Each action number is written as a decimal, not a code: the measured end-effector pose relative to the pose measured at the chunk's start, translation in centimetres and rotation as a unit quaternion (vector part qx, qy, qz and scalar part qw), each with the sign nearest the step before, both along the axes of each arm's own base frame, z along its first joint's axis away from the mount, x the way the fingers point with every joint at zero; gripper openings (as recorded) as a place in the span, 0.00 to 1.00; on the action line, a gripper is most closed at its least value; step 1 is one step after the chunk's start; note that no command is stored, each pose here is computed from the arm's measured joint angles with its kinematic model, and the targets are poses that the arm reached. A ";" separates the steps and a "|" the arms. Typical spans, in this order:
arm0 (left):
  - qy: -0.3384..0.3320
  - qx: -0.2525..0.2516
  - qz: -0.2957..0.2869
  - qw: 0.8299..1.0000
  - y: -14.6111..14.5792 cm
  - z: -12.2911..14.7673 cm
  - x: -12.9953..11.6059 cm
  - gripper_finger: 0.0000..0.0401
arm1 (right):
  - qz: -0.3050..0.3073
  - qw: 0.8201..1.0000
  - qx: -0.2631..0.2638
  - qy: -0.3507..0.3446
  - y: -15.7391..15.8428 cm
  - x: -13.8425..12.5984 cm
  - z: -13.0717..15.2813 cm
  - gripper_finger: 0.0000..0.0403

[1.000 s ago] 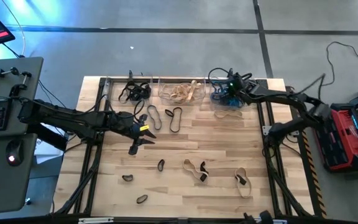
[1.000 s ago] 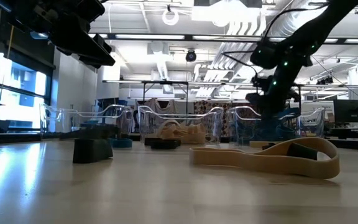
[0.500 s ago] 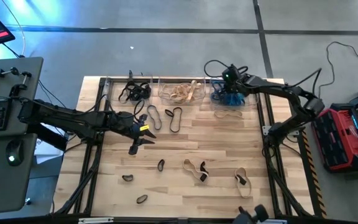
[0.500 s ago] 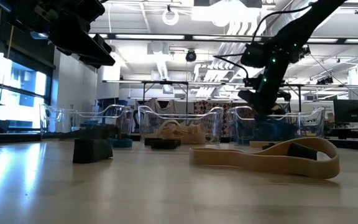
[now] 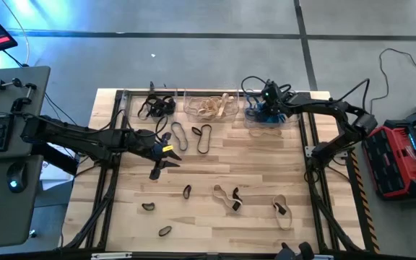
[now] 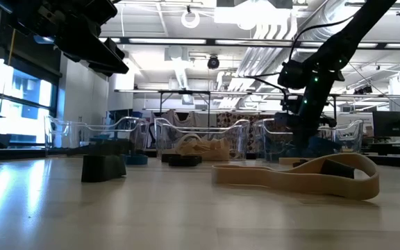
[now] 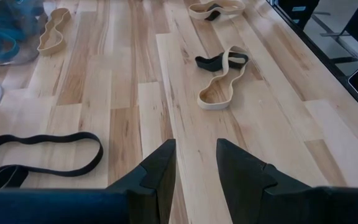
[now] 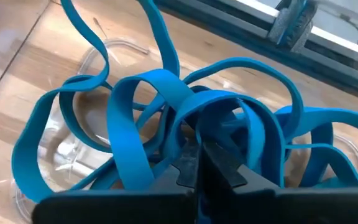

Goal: Sort rubber bands into baskets
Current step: Put the blue rubber band into the right transparent bin, then put the black rubber band into the left transparent bin

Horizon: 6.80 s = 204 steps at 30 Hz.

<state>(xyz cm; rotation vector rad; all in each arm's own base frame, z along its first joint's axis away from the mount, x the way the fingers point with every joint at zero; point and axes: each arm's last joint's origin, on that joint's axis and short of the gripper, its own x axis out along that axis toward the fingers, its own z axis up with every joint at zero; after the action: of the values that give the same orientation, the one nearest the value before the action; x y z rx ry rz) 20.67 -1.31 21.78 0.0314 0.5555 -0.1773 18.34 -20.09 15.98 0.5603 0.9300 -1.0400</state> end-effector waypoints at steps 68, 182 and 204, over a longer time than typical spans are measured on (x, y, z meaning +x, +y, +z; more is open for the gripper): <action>0.352 0.022 -0.071 0.933 -13.1 -5.3 -6.4 0.36 | 0.405 0.834 -0.227 -0.298 24.7 7.6 4.5 0.00; 0.220 0.088 0.173 0.956 11.6 5.5 1.9 0.46 | 0.401 0.843 -0.224 -0.279 24.6 7.4 4.1 0.00; 0.176 0.099 0.000 0.979 4.7 -0.7 11.0 0.28 | 0.397 0.852 -0.210 -0.269 24.6 7.3 3.8 0.00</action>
<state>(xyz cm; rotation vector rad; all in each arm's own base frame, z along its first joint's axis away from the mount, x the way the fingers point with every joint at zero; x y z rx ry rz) 31.70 3.37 21.13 0.1970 0.9256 -0.1275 25.64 4.50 19.77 0.0459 0.3337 -0.2665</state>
